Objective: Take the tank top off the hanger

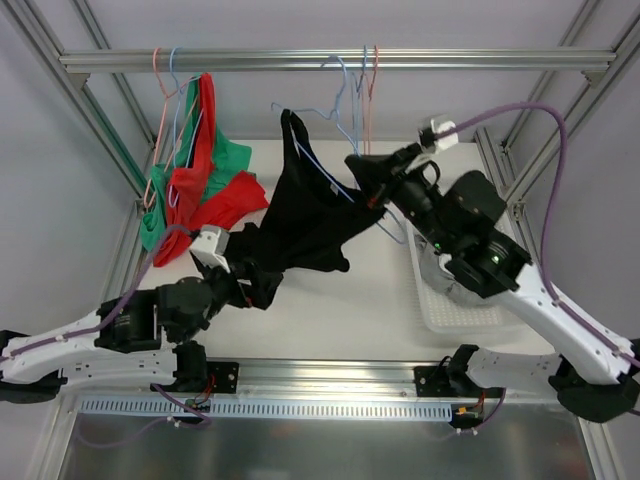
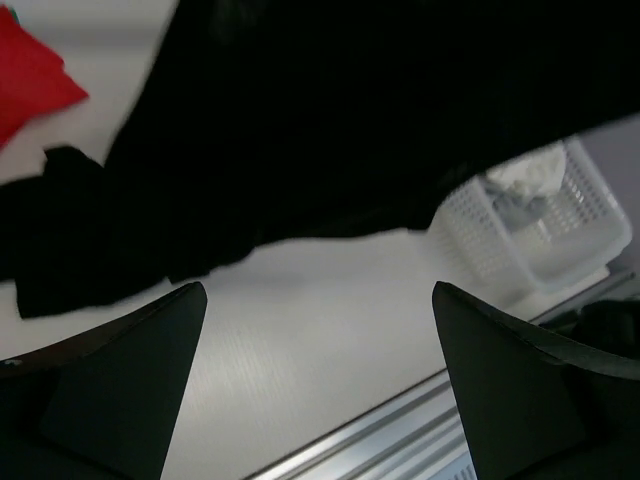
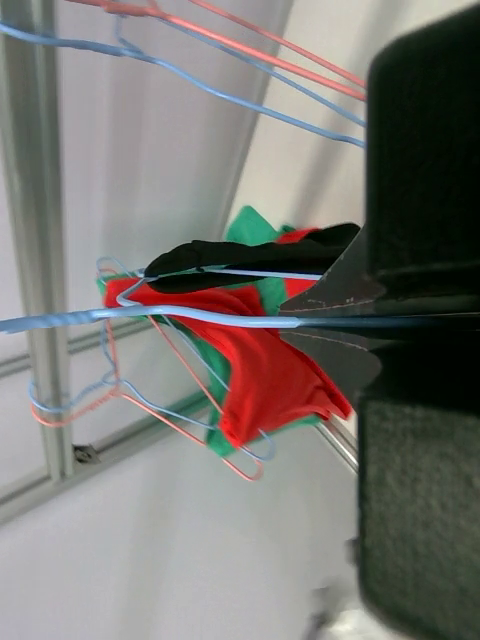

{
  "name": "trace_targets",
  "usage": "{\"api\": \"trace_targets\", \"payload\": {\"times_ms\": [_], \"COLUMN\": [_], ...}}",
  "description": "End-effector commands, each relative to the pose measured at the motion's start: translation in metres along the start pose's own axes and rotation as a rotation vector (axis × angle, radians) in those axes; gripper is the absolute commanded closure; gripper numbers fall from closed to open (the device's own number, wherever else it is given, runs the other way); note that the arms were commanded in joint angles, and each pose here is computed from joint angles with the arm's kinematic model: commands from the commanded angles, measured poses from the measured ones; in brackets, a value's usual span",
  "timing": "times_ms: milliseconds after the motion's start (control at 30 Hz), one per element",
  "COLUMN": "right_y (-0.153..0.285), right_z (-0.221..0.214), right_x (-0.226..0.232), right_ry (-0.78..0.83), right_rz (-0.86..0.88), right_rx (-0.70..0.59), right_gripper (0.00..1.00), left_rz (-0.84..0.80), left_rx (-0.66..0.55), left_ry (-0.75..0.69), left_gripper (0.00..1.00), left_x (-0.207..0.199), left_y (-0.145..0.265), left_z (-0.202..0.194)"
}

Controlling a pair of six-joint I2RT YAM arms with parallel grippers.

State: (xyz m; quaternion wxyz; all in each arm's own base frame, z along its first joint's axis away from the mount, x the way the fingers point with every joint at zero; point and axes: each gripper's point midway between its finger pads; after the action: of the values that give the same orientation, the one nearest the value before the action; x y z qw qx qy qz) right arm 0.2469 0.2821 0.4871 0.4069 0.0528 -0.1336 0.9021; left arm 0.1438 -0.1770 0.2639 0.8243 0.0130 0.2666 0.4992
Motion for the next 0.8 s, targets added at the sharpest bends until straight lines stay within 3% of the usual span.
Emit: {"api": "trace_targets", "payload": {"times_ms": [0,167,333,467,733,767], "right_y": [0.049,0.118,0.173,0.191,0.203,0.204], "right_z": [0.011,0.003,0.015,0.02,0.022,0.022], "right_x": [0.014,0.018,-0.007,-0.006,0.002,0.003], "right_ry": [-0.057,-0.158,-0.188,-0.199,-0.225,-0.23], "right_rz": [0.103,0.199,0.141,0.166,0.218,0.225], "right_rx": [-0.023,0.019,-0.052,-0.045,-0.027,-0.026], "right_gripper": [1.0,1.0,1.0,1.0,1.0,1.0], "left_rz": [0.028,-0.029,-0.201,-0.293,-0.335,-0.316], "left_rx": [-0.193,-0.173,-0.122,-0.136,-0.157,-0.163], "left_ry": [-0.035,-0.164,-0.165,-0.168,-0.176,-0.174], "left_gripper": [0.01,0.04,0.17,0.32,0.33,0.45], "left_x": [-0.019,-0.079,-0.128,-0.16,-0.181,-0.178], "left_y": [0.012,-0.012,-0.04,-0.058,-0.08,-0.083], "left_z": [0.084,0.131,0.129,0.126,0.126,0.127]}}
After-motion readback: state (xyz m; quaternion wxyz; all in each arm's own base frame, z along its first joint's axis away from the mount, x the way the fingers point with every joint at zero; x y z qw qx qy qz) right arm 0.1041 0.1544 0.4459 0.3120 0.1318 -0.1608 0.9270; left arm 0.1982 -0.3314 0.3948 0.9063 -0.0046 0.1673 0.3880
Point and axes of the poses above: each gripper's point midway between its finger pads, its own y axis back along the fingers, its own x axis along the line the jaws close on, z = x × y, and after that the axes turned 4 degrees about y, right-handed
